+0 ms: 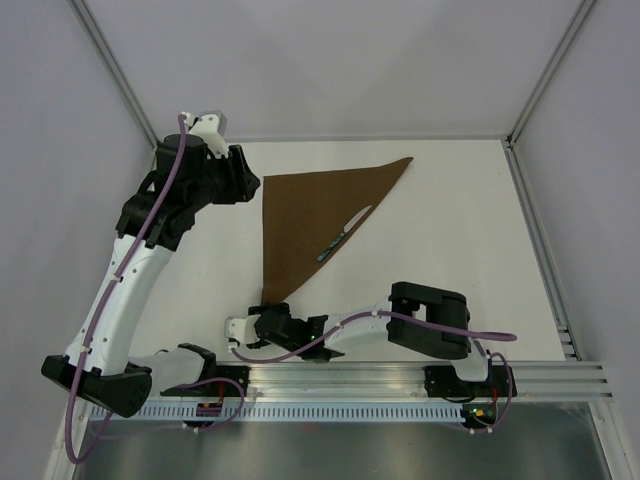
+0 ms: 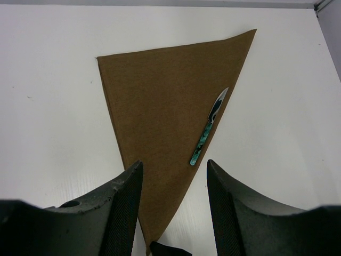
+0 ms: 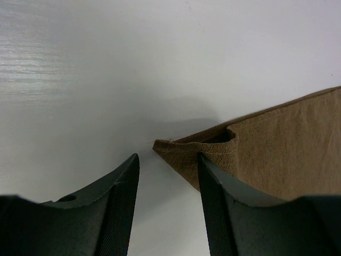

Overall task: Fold the napkin, place the utensils inside, and roll it up
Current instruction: Fold the napkin

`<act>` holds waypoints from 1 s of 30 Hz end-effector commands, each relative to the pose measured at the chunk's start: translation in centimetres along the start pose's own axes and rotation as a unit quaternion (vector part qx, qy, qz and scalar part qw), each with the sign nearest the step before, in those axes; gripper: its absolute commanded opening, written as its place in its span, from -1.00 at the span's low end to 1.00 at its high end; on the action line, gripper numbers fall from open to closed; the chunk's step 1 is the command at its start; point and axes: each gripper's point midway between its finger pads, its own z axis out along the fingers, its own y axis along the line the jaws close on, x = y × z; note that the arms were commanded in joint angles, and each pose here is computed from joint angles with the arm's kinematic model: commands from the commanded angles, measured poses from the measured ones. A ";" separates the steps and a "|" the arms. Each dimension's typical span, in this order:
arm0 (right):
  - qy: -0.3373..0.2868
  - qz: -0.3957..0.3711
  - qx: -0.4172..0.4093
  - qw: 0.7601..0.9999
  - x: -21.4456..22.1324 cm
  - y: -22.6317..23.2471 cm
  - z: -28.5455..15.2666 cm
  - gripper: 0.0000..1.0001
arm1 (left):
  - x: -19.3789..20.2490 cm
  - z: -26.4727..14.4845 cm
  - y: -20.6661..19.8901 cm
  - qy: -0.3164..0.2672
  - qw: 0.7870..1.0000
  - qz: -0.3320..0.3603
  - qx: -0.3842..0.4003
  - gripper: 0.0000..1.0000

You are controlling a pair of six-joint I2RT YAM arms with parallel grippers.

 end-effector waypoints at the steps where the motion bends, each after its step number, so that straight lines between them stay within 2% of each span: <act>1: -0.010 0.011 0.025 1.000 -1.1 -1.0 0.3 0.10 | 0.2 -0.4 -0.6 0.008 1.000 -0.023 0.012 0.13; 11: -0.010 0.009 0.040 0.999 -1.8 -1.7 -0.7 0.18 | 0.4 -0.1 -0.6 0.013 1.000 -0.024 0.013 0.13; 23: -0.066 0.000 -0.010 0.998 -5.1 -2.8 -4.3 0.39 | 0.6 0.3 -0.7 0.020 0.999 -0.019 0.017 0.17; 30: -0.055 0.002 -0.040 0.998 -3.4 -1.7 -3.0 0.44 | 0.9 0.6 -0.8 0.026 0.999 -0.018 0.020 0.18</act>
